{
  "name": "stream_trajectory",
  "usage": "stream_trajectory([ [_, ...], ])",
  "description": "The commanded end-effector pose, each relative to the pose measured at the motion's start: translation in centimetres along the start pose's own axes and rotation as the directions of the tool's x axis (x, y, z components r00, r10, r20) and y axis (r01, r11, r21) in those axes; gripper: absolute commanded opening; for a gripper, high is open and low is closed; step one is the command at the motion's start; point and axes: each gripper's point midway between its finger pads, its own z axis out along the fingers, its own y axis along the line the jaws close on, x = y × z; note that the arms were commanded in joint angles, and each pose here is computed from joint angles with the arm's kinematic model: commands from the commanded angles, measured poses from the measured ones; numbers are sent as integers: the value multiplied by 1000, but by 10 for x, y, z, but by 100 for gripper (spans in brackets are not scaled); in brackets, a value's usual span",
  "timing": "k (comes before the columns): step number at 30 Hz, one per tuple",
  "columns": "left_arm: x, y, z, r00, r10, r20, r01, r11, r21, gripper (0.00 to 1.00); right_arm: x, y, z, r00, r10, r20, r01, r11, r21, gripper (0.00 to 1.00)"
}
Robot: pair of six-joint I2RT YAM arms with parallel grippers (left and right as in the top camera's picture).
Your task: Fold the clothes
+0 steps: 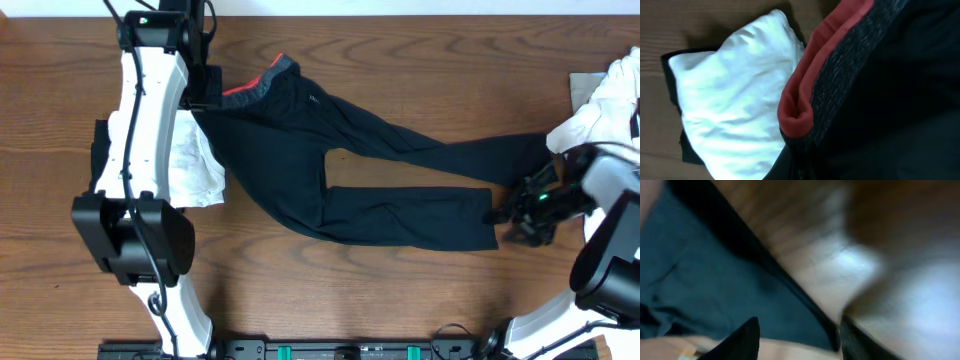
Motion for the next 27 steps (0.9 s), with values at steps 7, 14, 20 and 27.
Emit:
stream_trajectory([
  [7, -3, 8, -19, 998, -39, 45, 40, 999, -17, 6, 9, 24, 52, 996, -77, 43, 80, 995, -67, 35],
  [14, -3, 8, -19, 998, -39, 46, 40, 999, -17, 6, 0, 39, 41, 990, -113, 82, 121, 988, -99, 1],
  [20, -3, 8, -20, 998, -39, 46, 40, 999, -17, 6, -38, 40, -41, 967, -69, 246, 93, 992, -87, 1],
  [27, 1, 9, -22, 999, -37, 35, 38, 999, -18, 6, -70, -5, -146, 896, 53, 440, -67, 998, 17, 1],
])
